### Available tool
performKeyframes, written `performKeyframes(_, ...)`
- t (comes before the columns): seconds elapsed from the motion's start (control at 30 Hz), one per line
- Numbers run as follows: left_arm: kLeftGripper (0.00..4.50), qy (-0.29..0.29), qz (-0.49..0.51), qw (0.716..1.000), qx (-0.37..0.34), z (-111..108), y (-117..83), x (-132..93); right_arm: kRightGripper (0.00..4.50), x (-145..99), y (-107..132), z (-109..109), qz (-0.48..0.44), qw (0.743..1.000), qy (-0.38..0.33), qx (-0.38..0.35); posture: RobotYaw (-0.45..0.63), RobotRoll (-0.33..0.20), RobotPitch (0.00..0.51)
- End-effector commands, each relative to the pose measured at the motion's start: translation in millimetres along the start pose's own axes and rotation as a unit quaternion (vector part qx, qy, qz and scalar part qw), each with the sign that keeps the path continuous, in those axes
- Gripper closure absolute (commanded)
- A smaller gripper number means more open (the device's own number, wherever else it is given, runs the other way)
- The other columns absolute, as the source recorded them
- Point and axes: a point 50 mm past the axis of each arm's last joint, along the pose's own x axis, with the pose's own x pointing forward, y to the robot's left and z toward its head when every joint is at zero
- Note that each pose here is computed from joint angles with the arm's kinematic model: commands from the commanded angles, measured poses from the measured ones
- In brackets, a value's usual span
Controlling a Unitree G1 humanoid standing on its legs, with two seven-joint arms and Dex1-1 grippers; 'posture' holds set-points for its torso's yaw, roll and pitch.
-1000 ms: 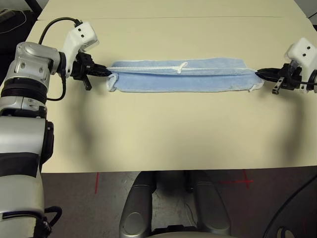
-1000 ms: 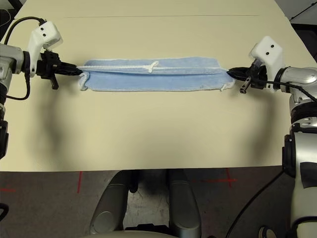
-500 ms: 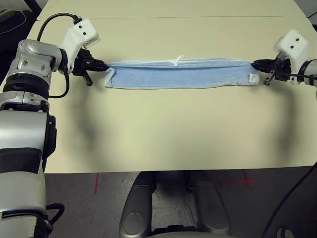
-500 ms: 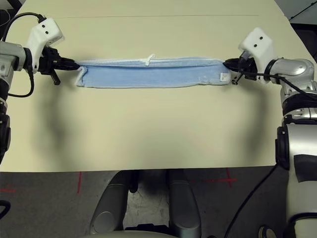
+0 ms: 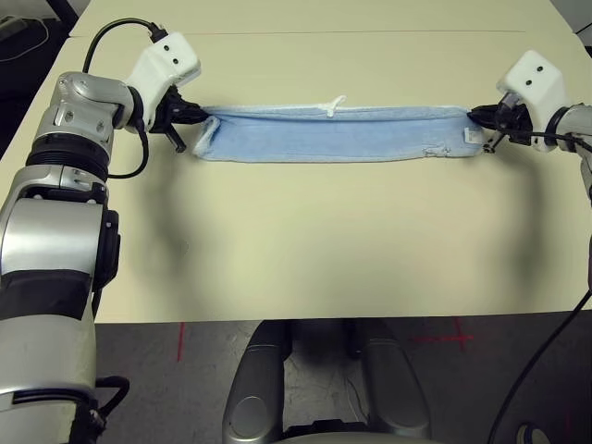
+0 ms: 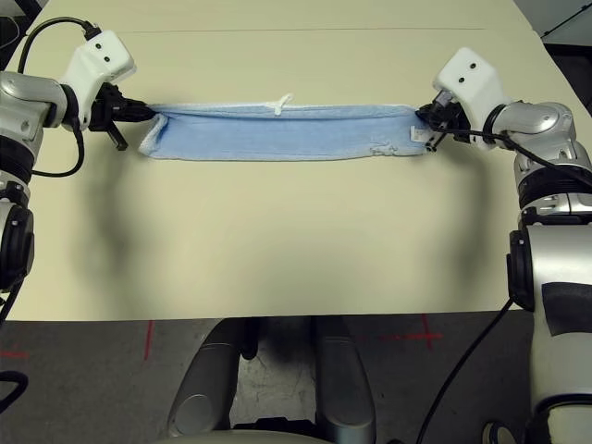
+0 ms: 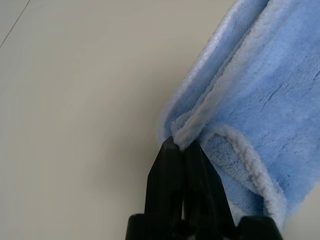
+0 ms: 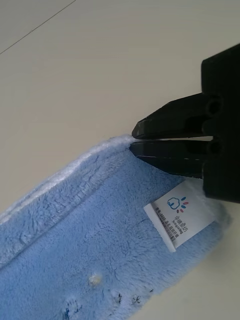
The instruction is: Fold the towel and set it aside.
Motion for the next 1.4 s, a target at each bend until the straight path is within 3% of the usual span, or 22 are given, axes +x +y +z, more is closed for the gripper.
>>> performKeyframes(0.03,4.45,0.033,-0.01,0.999,-0.006,-8.9,-0.3,-2.3,4.5,-0.8,0.1,-5.7,-0.005,1.0,0.026,-0.003,0.04,0.0,0.348)
performKeyframes(0.07,4.49,0.04,-0.011,0.999,-0.005,-10.3,-0.6,-2.2,4.23,0.0,1.1,-6.0,-0.004,1.0,0.026,-0.003,0.04,0.0,0.348)
performKeyframes(0.17,3.74,0.065,-0.008,0.998,-0.006,-17.0,-0.7,-3.3,3.32,1.6,4.4,-6.1,0.01,1.0,0.018,0.009,0.04,0.0,0.348)
performKeyframes(0.47,0.29,0.055,0.019,0.998,0.006,-18.2,3.6,-7.7,0.0,-8.6,-1.7,-13.7,-0.012,1.0,0.016,0.024,0.04,0.0,0.344)
performKeyframes(0.5,0.04,0.052,0.022,0.998,0.005,-17.8,3.8,-7.4,0.0,-9.0,-2.3,-14.0,-0.016,0.999,0.016,0.025,0.04,0.0,0.344)
performKeyframes(0.87,0.04,-0.014,0.11,0.994,0.01,2.8,13.8,-5.7,0.0,-10.9,-12.9,-9.1,-0.095,0.995,-0.006,0.035,0.04,0.0,0.327)
performKeyframes(1.07,0.04,-0.011,0.121,0.993,0.001,0.3,14.6,-5.6,0.0,-9.2,-11.9,-10.7,-0.122,0.991,-0.014,0.044,0.03,0.0,0.322)
performKeyframes(1.27,0.04,-0.005,0.091,0.996,-0.013,-2.9,11.4,-5.1,0.0,-6.4,-2.9,-4.8,-0.047,0.99,-0.082,0.105,0.04,0.0,0.319)
performKeyframes(1.4,0.04,-0.008,0.083,0.996,-0.023,-2.0,11.3,-5.7,0.0,-8.9,-0.8,-5.2,-0.016,0.99,-0.092,0.109,0.04,0.0,0.315)
